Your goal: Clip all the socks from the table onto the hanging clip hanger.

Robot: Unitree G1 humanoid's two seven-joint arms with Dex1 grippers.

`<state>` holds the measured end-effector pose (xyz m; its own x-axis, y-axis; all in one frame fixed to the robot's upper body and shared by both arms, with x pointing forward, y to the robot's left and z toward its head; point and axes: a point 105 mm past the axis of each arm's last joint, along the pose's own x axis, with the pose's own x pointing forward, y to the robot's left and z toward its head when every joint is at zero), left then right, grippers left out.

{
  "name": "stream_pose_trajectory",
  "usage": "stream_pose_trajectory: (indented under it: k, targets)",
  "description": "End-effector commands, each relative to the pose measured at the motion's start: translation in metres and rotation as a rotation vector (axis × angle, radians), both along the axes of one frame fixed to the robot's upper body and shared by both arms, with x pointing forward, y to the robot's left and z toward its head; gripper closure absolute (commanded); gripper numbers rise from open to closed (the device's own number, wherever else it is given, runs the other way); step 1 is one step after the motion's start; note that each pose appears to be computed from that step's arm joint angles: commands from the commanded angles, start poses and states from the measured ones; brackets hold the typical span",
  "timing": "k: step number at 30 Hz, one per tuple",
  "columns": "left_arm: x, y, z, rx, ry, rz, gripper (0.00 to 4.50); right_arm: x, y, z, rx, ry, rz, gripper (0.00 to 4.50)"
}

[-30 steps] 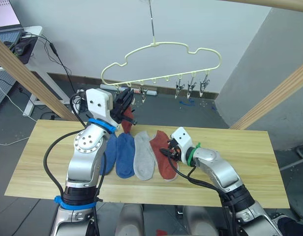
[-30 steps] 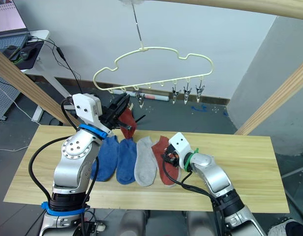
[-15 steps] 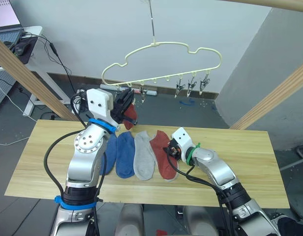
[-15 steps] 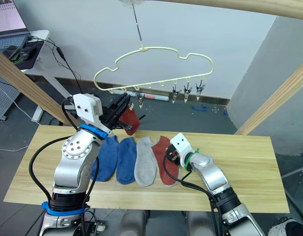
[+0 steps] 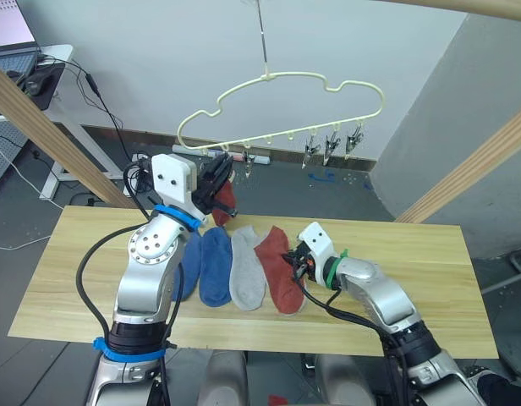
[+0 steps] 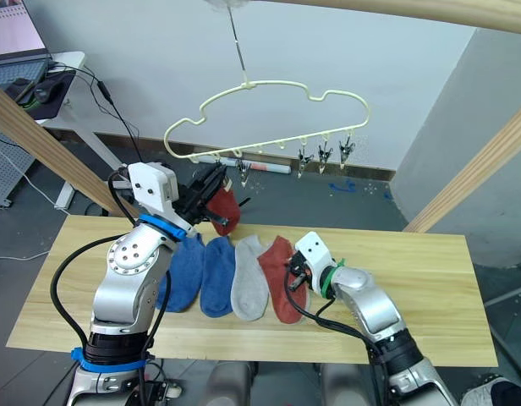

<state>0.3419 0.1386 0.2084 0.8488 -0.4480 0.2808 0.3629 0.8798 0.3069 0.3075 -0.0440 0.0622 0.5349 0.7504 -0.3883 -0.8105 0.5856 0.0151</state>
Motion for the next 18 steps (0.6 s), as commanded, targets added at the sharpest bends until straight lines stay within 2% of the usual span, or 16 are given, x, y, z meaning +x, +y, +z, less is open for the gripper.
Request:
stream_pose_trajectory:
  k: [1, 6, 10, 18]
  targets:
    - [-0.003, 0.0, 0.0, 0.008, -0.005, -0.001, 4.5, -0.015, 0.0, 0.028, 0.058, -0.02, 0.08, 4.45]
    - [-0.003, -0.003, -0.001, 0.001, -0.002, -0.011, 4.5, -0.018, -0.018, 0.04, 0.023, -0.014, 0.065, 4.45]
    - [-0.004, -0.001, -0.003, 0.0, 0.002, -0.01, 4.5, -0.016, -0.03, 0.039, 0.006, 0.021, 0.037, 4.45]
    - [-0.002, -0.002, -0.001, 0.002, -0.002, -0.012, 4.5, -0.016, -0.018, 0.032, 0.01, 0.047, 0.052, 4.45]
